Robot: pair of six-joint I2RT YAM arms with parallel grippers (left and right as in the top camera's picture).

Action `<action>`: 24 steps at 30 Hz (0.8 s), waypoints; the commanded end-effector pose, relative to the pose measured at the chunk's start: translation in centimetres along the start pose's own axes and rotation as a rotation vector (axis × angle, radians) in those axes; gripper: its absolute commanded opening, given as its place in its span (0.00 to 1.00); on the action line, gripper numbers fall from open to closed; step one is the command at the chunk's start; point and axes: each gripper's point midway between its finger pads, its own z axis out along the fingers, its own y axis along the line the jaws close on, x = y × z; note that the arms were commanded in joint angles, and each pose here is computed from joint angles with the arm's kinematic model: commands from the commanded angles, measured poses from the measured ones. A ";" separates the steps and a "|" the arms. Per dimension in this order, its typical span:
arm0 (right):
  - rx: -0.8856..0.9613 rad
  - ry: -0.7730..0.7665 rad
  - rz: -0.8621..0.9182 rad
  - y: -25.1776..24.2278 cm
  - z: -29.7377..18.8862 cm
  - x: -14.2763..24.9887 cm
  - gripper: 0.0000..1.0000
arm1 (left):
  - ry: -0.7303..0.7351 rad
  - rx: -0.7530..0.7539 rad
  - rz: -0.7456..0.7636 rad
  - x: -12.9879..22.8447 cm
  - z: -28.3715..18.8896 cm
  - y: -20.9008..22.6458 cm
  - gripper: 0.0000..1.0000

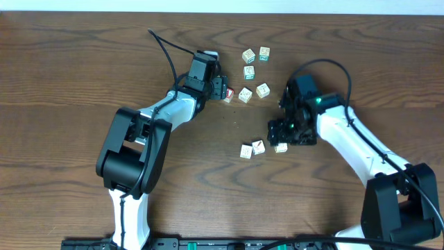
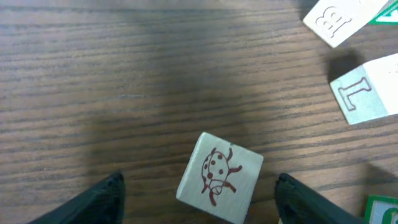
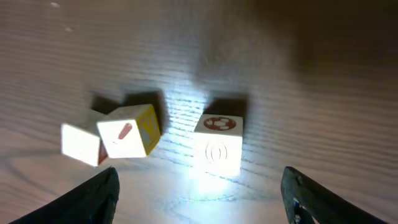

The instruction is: Lift 5 blocks

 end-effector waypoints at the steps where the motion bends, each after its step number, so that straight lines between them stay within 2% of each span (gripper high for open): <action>1: 0.038 -0.027 -0.044 0.3 -1.4 -1.1 0.79 | -0.037 0.006 0.044 -1.6 0.1 -0.1 0.71; 5: 0.039 -0.032 -0.045 0.5 -2.3 -1.5 0.74 | -0.038 -0.002 0.043 -1.7 0.1 0.5 0.52; 11: 0.056 -0.041 -0.044 0.3 -2.6 -1.8 0.73 | -0.012 -0.011 0.038 -1.2 0.1 1.0 0.28; 15: 0.097 -0.058 -0.044 -0.4 -2.7 -2.2 0.73 | 0.042 -0.019 0.038 -0.3 -0.8 1.2 0.19; 16: 0.115 -0.067 -0.044 -0.7 -2.7 -2.4 0.74 | 0.056 -0.021 0.038 -0.2 -1.3 1.2 0.14; 18: 0.141 -0.095 -0.048 -1.1 -2.8 -3.0 0.75 | 0.082 -0.025 0.038 -0.2 -2.7 1.2 0.10; 22: 0.144 -0.185 -0.130 -0.9 -3.0 -5.4 0.90 | 0.121 -0.030 0.022 -0.7 -7.1 0.9 0.07; 24: 0.129 -0.233 -0.122 -0.9 -2.9 -6.8 0.92 | 0.120 -0.034 -0.020 -1.0 -9.3 0.9 0.07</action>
